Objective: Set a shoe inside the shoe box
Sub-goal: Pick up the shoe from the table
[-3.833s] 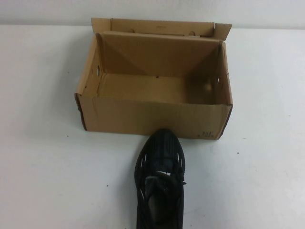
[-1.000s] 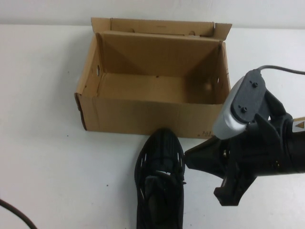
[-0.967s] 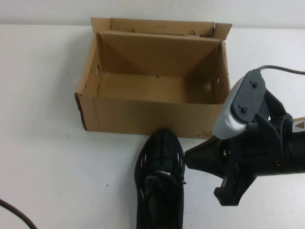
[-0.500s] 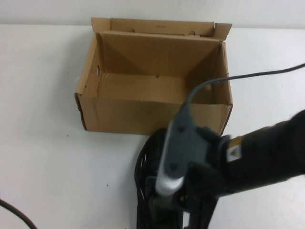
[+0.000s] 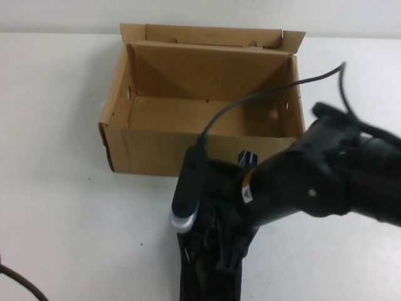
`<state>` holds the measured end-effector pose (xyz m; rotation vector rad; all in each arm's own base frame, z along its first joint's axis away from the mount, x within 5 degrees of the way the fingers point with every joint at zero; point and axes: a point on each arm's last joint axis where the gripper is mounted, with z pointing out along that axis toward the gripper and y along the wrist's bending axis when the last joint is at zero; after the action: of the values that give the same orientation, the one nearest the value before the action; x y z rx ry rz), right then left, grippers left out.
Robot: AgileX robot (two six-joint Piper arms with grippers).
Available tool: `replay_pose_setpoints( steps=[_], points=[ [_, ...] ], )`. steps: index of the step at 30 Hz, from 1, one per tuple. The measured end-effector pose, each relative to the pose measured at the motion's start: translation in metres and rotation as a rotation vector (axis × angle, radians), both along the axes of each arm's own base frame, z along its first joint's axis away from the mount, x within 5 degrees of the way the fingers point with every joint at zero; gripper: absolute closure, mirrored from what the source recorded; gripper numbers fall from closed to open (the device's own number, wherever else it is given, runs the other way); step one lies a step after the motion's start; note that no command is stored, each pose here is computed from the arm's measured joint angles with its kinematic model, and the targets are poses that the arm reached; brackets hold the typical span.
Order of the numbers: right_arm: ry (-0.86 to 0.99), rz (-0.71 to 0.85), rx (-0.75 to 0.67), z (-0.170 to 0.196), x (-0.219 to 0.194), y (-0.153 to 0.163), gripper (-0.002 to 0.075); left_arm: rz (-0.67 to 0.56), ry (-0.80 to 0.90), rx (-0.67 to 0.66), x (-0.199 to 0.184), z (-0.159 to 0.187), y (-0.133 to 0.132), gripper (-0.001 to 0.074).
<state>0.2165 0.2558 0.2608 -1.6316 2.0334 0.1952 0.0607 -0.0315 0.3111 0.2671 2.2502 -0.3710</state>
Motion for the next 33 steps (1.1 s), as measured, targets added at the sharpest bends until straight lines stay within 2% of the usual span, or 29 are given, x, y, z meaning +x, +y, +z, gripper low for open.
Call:
replay_pose_setpoints(
  steps=[3,5,7,9,12,16,18,21,23,26,28,30,33],
  points=[
    [-0.004,0.011,-0.057,-0.018,0.007,0.005,0.0272,0.0,0.001,0.0,0.0,0.0,0.0,0.0738],
    [-0.003,0.017,-0.086,-0.031,0.012,0.008,0.0305,0.0,0.001,0.0,0.0,0.0,0.0,0.0738],
    [0.001,0.019,-0.1,-0.041,0.015,0.011,0.0389,-0.001,0.002,0.001,0.0,0.0,0.0,0.0738],
    [0.001,0.023,-0.106,-0.044,0.016,0.012,0.0553,-0.003,0.004,0.002,0.0,0.0,0.0,0.0738],
    [0.001,0.02,-0.097,-0.041,0.016,0.012,0.0666,-0.022,0.006,0.022,-0.001,-0.001,0.0,0.0738],
    [0.019,0.003,-0.058,-0.024,0.013,0.013,0.0706,-0.052,-0.003,0.054,-0.001,-0.002,0.0,0.0737],
    [0.047,-0.007,-0.031,-0.008,0.01,0.014,0.0713,-0.064,-0.01,0.066,-0.001,-0.001,0.0,0.0713],
    [0.085,-0.01,0.01,0.019,0.008,0.019,0.0717,-0.102,-0.03,0.057,-0.002,0.0,-0.003,0.061],
    [0.103,-0.008,0.036,0.034,0.008,0.023,0.0717,-0.137,-0.06,0.013,-0.002,0.003,-0.008,0.0497],
    [0.125,0.002,0.068,0.056,0.007,0.026,0.0718,-0.185,-0.116,-0.064,-0.001,0.01,-0.015,0.027],
    [0.123,0.01,0.091,0.071,0.007,0.028,0.0718,-0.225,-0.154,-0.098,-0.002,0.014,-0.019,0.0163],
    [0.105,0.016,0.118,0.085,0.007,0.03,0.0718,-0.277,-0.186,-0.108,-0.003,0.017,-0.023,0.0122],
    [0.075,0.021,0.151,0.101,0.009,0.031,0.0718,-0.371,-0.242,-0.125,-0.006,0.021,-0.029,0.0099]
  ],
)
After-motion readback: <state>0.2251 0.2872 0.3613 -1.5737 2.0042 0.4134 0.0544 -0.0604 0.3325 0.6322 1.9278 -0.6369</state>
